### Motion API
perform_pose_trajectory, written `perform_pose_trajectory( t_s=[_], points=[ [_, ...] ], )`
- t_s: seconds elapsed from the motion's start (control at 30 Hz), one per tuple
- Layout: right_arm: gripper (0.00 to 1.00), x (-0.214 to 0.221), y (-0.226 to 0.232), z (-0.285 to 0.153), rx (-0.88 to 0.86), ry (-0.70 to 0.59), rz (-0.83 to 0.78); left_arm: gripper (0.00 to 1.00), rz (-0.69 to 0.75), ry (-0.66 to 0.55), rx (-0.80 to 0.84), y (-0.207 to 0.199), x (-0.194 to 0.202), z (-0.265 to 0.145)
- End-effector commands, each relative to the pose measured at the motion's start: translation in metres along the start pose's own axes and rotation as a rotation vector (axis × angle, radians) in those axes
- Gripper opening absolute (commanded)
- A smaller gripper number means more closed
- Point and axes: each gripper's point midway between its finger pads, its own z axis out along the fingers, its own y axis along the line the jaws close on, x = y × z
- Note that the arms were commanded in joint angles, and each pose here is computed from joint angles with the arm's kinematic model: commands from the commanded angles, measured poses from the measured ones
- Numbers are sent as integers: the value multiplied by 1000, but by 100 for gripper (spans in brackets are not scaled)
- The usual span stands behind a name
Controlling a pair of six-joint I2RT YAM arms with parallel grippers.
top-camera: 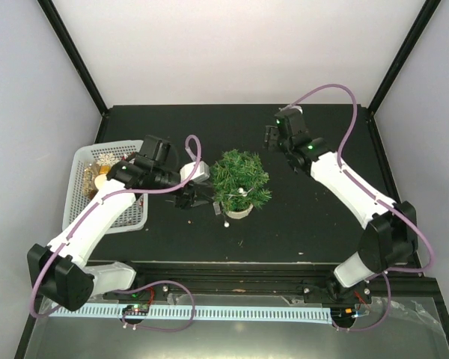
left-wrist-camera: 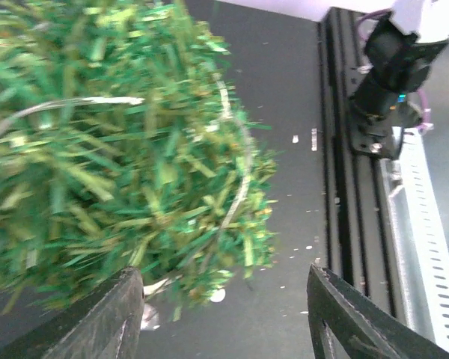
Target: Decorate the small christmas tree
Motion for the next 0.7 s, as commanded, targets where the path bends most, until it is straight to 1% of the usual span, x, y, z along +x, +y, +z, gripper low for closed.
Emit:
perform_pose_trajectory(
  t_s=[0.0,0.1,0.17,0.27,0.37,0.47,0.53,0.6,0.67],
  points=[
    [79,-11,-21,-43,38,-52,12,62,29,-4,-174,31,-10,-21],
    [78,7,-28,-66,11,-28,6,64,8,-2,-293,62,-13,-42],
    [77,23,-31,-79,-13,-11,0,64,-34,-5,-343,86,-14,-55],
    [73,49,-26,-103,-68,34,-20,58,-125,10,-348,121,-7,-59],
    [73,68,-7,-132,-158,56,-72,54,-214,10,-251,137,-4,-47],
    [73,84,8,-151,-305,106,-87,53,-285,-23,-77,145,-11,-29],
    [73,95,17,-161,-390,144,-106,51,-322,-29,9,149,-14,-22],
    [73,105,20,-169,-440,170,-127,51,-355,-29,45,158,-12,-17],
    [73,113,19,-175,-461,200,-138,52,-373,-20,36,169,-8,-13]
  ],
)
